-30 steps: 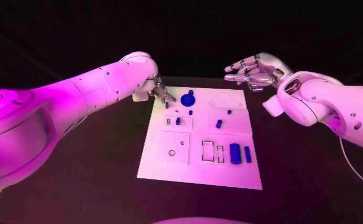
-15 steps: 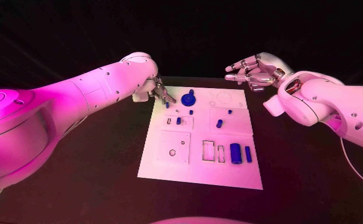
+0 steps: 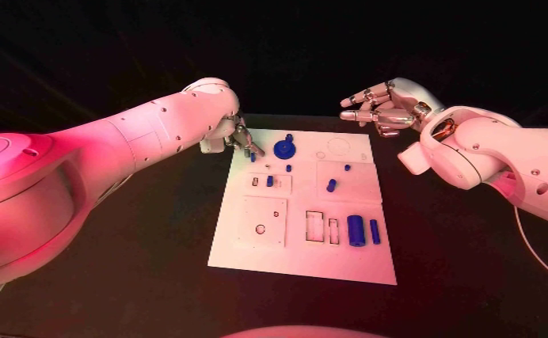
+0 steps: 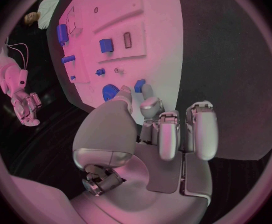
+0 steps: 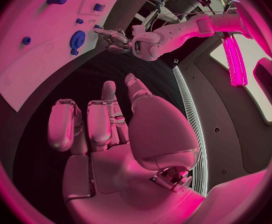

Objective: Assemble the parts on the task board

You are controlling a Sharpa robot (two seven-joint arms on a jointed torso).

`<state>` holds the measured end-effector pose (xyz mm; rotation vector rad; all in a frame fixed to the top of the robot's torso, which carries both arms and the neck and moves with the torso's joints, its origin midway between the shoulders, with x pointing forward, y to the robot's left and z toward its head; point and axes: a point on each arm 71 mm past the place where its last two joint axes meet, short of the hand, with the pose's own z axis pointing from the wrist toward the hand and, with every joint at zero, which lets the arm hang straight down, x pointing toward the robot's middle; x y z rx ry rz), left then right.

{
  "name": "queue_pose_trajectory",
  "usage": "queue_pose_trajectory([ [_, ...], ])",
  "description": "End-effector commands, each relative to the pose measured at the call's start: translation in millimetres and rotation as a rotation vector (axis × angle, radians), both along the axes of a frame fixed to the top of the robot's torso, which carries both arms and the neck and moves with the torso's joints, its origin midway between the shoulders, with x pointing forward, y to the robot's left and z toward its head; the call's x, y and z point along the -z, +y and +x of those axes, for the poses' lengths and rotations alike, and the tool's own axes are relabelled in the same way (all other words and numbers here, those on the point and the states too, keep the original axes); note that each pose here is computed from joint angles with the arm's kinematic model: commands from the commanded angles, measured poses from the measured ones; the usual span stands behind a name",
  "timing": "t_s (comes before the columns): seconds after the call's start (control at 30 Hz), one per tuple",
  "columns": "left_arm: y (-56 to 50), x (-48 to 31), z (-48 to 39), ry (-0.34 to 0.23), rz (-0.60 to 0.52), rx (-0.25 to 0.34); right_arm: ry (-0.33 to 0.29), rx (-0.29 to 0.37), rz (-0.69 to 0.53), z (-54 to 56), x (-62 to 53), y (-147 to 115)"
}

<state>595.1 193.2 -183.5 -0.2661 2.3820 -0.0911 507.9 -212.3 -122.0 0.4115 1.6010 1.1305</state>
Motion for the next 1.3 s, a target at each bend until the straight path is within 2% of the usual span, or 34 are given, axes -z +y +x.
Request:
queue_pose_trajectory([
  [0.03,-2.3,1.8,-1.3,0.026,0.003,0.015,-0.004,-0.02,-0.007,-0.9,0.3,2.1],
  [0.43,-3.6,2.6,-1.2,0.022,-0.008,0.013,-0.014,-0.024,-0.024,-1.1,0.1,2.3],
  [0.93,-6.6,0.3,-0.5,-0.017,-0.132,-0.002,-0.009,-0.024,-0.028,-0.8,0.7,1.1],
  [1.1,-4.0,-1.3,-4.6,-0.021,-0.174,-0.005,-0.005,-0.024,-0.031,-0.8,1.2,0.3],
  [1.3,-0.4,-3.8,-13.6,-0.027,-0.2,0.004,-0.003,-0.023,-0.032,-1.0,1.6,-0.8],
])
